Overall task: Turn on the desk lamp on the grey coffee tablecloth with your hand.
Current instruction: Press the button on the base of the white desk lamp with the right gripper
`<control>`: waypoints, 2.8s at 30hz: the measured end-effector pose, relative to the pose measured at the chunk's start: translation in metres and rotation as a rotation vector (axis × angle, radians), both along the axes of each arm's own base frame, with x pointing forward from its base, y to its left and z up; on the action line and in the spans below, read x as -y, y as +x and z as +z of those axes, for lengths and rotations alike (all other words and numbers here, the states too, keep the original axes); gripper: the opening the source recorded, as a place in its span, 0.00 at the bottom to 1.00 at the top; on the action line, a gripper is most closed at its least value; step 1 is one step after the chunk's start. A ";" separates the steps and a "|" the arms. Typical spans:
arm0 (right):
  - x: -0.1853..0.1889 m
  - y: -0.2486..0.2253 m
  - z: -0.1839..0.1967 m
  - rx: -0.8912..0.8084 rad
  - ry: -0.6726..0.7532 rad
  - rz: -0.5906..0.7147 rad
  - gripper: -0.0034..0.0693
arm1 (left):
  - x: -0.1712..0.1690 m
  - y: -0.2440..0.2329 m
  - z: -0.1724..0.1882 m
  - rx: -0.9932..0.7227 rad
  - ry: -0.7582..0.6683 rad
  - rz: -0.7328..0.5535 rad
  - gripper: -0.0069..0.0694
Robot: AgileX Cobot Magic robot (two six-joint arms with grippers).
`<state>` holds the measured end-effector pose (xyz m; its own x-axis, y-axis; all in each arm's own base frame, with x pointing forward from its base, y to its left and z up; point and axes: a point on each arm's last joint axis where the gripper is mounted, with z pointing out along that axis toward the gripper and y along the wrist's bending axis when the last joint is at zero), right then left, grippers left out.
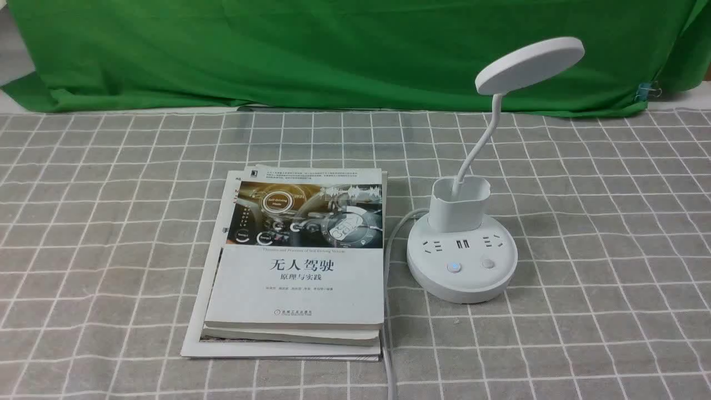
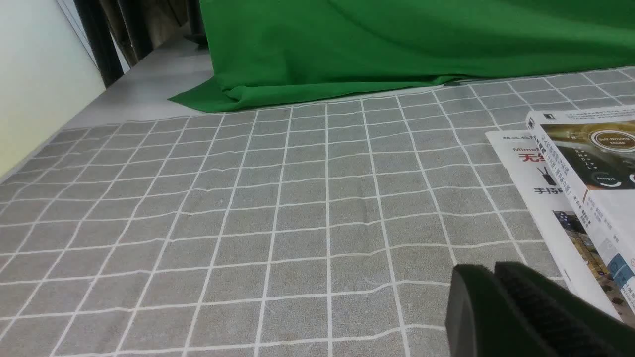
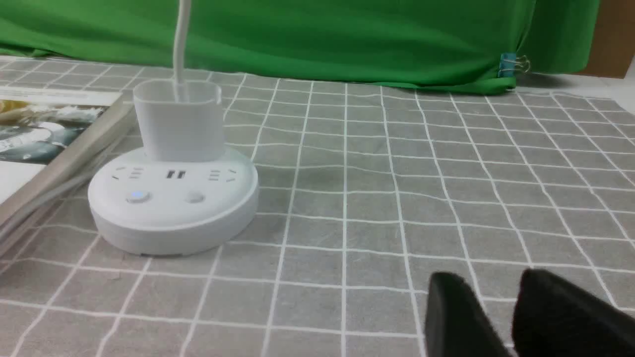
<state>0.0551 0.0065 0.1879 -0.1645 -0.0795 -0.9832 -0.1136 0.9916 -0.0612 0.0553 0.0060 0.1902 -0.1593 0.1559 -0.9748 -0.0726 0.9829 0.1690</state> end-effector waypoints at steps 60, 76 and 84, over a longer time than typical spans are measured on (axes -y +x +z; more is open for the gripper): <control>-0.041 0.112 0.126 -0.739 -0.026 0.160 0.10 | 0.000 0.000 0.000 0.000 0.000 0.000 0.11; -0.129 0.256 0.036 -1.020 -0.180 0.324 0.10 | 0.000 0.000 0.000 0.000 0.000 0.000 0.11; -0.142 0.290 0.017 -1.040 -0.186 0.323 0.10 | 0.000 0.000 0.000 0.000 0.000 0.000 0.11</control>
<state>0.3448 0.1487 0.2045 -0.8493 -0.3996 -0.3450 -0.4477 0.8915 0.0697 0.0553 0.0060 0.1902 -0.1593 0.1554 -0.9749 -0.0727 0.9830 0.1686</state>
